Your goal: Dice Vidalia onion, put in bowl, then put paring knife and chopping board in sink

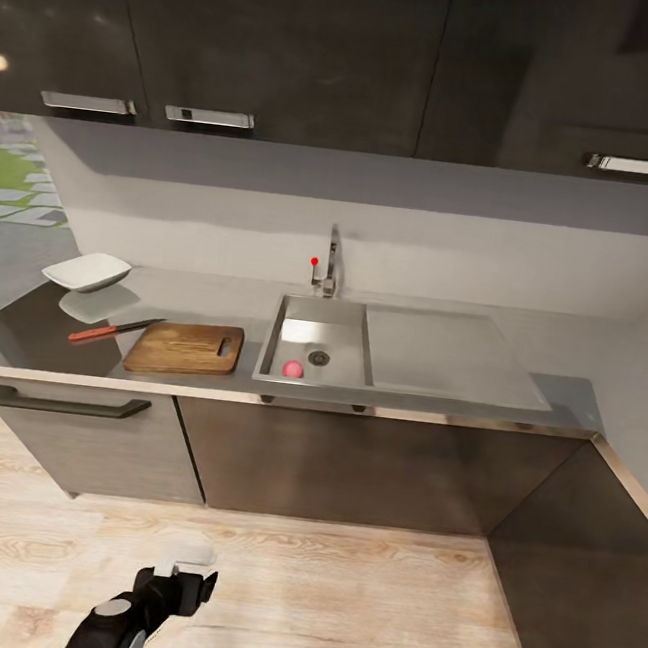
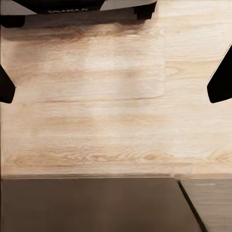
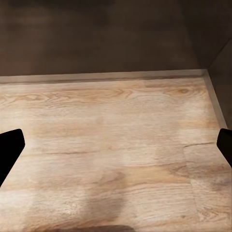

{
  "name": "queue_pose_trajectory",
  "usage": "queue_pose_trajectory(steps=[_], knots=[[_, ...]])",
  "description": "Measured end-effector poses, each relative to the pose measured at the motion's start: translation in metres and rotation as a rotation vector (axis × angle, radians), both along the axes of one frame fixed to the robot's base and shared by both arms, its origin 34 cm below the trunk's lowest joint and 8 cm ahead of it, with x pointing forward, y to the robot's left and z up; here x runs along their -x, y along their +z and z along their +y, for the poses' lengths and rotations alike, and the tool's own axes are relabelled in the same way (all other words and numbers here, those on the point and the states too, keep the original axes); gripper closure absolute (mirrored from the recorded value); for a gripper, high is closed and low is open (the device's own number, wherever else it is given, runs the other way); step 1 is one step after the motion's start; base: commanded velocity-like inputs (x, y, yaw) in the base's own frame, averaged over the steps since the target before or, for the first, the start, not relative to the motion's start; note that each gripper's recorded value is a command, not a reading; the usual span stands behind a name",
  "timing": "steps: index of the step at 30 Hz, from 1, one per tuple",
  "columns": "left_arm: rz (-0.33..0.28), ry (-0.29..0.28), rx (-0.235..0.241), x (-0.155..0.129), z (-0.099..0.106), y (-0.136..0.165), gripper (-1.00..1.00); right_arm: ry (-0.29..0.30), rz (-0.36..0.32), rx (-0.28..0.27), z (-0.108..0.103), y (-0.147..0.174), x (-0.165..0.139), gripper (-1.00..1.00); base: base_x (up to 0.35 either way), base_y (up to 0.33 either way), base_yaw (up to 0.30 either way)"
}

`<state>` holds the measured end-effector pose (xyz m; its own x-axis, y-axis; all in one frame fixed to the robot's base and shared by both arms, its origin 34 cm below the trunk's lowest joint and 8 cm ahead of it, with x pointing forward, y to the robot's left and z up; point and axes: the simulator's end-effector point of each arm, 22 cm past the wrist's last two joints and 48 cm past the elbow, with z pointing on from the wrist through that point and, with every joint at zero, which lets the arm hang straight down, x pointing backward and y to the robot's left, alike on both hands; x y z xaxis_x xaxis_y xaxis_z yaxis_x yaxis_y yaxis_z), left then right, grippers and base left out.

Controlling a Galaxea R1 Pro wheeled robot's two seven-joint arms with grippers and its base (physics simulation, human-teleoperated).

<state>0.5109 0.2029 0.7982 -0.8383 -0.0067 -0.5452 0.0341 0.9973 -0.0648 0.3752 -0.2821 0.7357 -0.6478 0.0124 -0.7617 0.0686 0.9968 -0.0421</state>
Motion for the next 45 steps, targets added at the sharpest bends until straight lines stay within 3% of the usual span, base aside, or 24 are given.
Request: queue_pose_trajectory(steps=[11, 12, 24, 36, 45], knots=[[-0.053, -0.047, 0.042, -0.081, -0.041, 0.040, -1.00, -0.003, 0.000, -0.003, 0.002, 0.000, 0.000, -1.00, 0.000, 0.000, 0.000], [-0.062, -0.052, 0.052, -0.097, -0.050, 0.050, -1.00, -0.004, -0.001, -0.006, 0.004, 0.000, 0.000, -1.00, 0.000, 0.000, 0.000], [-0.142, -0.082, 0.051, -0.197, -0.067, 0.101, -1.00, -0.005, 0.000, -0.008, 0.005, 0.000, 0.000, -1.00, 0.000, 0.000, 0.000], [-0.184, -0.117, 0.034, -0.261, -0.081, 0.144, -1.00, -0.004, -0.001, -0.006, 0.005, 0.000, 0.000, -1.00, 0.000, 0.000, 0.000], [-0.172, -0.130, 0.018, -0.287, -0.081, 0.173, -1.00, -0.004, 0.000, -0.006, 0.005, 0.000, 0.000, -1.00, 0.000, 0.000, 0.000]])
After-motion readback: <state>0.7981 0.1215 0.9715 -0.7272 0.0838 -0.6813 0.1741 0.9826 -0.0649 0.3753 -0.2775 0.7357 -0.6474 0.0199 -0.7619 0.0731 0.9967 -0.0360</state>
